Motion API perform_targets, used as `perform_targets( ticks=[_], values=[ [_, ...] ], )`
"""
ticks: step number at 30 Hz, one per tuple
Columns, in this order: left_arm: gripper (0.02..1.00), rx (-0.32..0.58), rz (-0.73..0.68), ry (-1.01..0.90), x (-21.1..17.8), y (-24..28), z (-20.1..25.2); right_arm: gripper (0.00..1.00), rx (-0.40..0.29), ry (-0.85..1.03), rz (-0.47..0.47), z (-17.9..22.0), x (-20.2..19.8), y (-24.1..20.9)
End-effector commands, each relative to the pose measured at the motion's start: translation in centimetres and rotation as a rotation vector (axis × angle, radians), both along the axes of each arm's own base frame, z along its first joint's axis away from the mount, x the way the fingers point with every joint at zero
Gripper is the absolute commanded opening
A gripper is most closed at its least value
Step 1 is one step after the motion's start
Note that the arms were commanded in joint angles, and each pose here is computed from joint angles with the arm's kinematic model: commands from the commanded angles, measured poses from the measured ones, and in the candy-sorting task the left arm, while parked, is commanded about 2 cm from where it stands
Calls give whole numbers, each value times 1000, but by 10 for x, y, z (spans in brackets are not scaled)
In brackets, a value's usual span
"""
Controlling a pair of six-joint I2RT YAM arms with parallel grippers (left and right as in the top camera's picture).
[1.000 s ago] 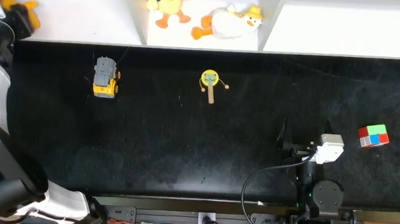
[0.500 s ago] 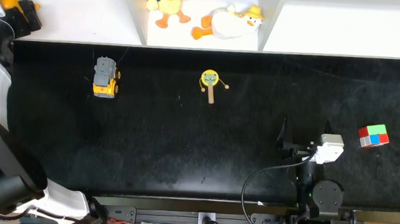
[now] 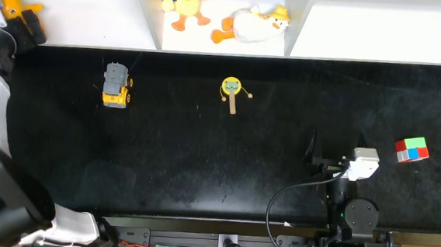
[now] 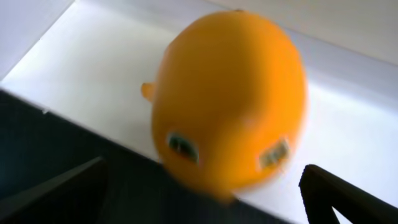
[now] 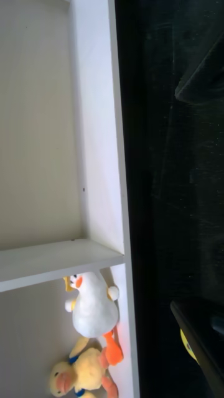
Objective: Store Toys
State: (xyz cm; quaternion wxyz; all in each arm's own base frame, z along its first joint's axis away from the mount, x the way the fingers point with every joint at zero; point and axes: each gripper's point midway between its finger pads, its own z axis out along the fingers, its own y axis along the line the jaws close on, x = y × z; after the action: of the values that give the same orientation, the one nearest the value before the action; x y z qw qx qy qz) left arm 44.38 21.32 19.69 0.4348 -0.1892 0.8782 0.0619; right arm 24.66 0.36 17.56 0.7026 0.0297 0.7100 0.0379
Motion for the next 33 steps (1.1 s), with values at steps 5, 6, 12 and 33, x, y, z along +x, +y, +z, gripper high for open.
perform_targets(
  ticks=[5,6,12,33],
  values=[
    [998,12,-13,45,-60,-33,10,996,5,1,-2,-4,0,0],
    [998,11,-18,41,-69,-39,9,996,5,1,-2,-4,0,0],
    [998,-83,-31,-1,-114,-96,-7,993,5,1,-2,-4,0,0],
    [1000,-48,-332,390,-130,-186,-105,993,5,1,-2,-4,0,0]
  ],
)
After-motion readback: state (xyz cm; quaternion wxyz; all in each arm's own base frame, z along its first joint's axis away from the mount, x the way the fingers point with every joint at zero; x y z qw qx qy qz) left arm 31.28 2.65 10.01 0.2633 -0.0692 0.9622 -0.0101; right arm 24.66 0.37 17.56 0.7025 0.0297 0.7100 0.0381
